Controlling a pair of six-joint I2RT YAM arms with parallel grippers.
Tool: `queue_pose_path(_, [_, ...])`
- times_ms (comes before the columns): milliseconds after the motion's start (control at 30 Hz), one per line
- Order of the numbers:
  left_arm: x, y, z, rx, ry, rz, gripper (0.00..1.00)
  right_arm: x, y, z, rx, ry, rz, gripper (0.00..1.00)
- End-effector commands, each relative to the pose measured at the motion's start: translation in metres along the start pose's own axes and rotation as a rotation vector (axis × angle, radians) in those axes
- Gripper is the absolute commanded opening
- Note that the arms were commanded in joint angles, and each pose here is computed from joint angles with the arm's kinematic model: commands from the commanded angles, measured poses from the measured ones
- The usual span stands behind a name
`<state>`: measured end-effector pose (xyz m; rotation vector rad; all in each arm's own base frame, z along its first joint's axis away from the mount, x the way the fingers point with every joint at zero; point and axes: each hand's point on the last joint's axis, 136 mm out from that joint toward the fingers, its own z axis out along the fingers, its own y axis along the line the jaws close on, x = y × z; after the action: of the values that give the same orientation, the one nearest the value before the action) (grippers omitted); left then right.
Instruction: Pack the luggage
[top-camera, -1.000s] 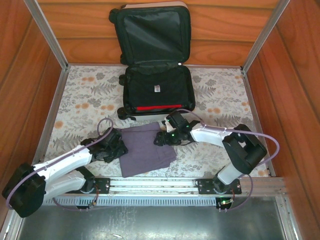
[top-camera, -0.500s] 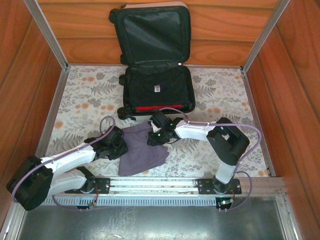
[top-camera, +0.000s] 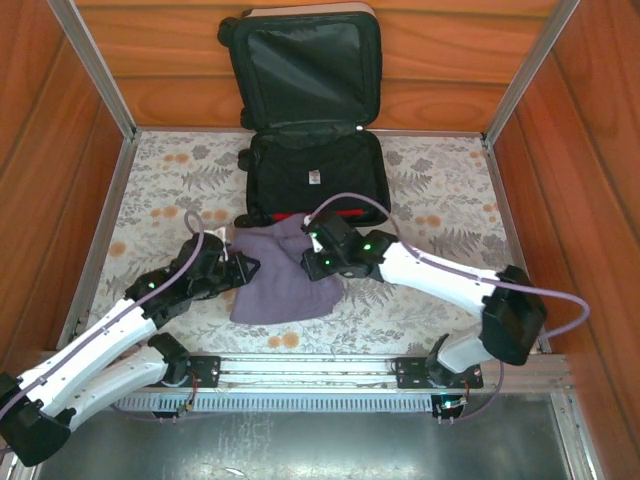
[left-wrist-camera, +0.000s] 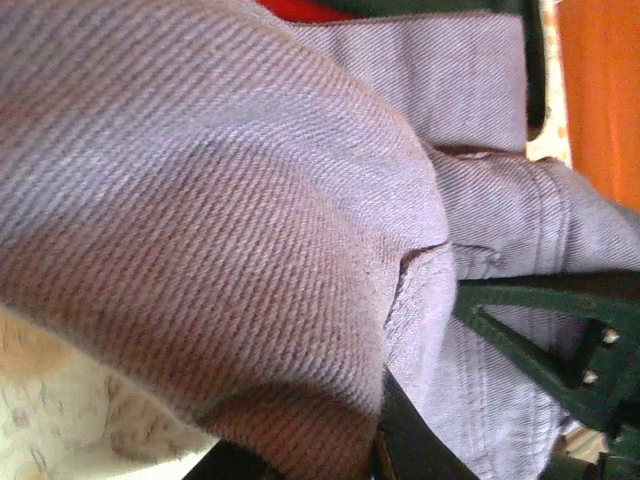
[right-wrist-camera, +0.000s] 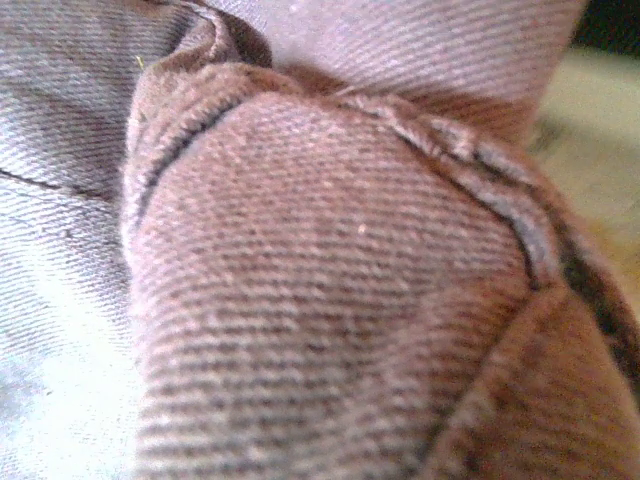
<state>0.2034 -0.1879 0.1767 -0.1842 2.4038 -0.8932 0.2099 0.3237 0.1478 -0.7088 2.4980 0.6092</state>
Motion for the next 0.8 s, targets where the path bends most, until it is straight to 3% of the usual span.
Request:
queue_pose_path(0, [-0.035, -0.019, -0.010, -0.052, -0.076, 0.242, 0.00, -0.035, -0.008, -0.042, 0.091, -0.149, -0.113, 0.00])
queue_pose_path(200, [-0.101, -0.075, -0.011, -0.086, -0.167, 0.468, 0.00, -0.093, -0.040, -0.107, 0.212, -0.322, -0.162, 0.00])
queue_pose_path(367, [-0.153, -0.100, 0.010, -0.102, -0.191, 0.506, 0.00, -0.130, -0.081, -0.132, 0.266, -0.388, -0.119, 0.00])
queue_pose_path(533, [-0.192, -0.091, 0.046, -0.144, -0.169, 0.478, 0.00, -0.157, -0.122, -0.126, 0.333, -0.374, -0.101, 0.00])
queue_pose_path(767, [-0.212, -0.062, 0.105, -0.177, -0.073, 0.465, 0.00, -0.186, -0.166, -0.096, 0.326, -0.367, -0.046, 0.00])
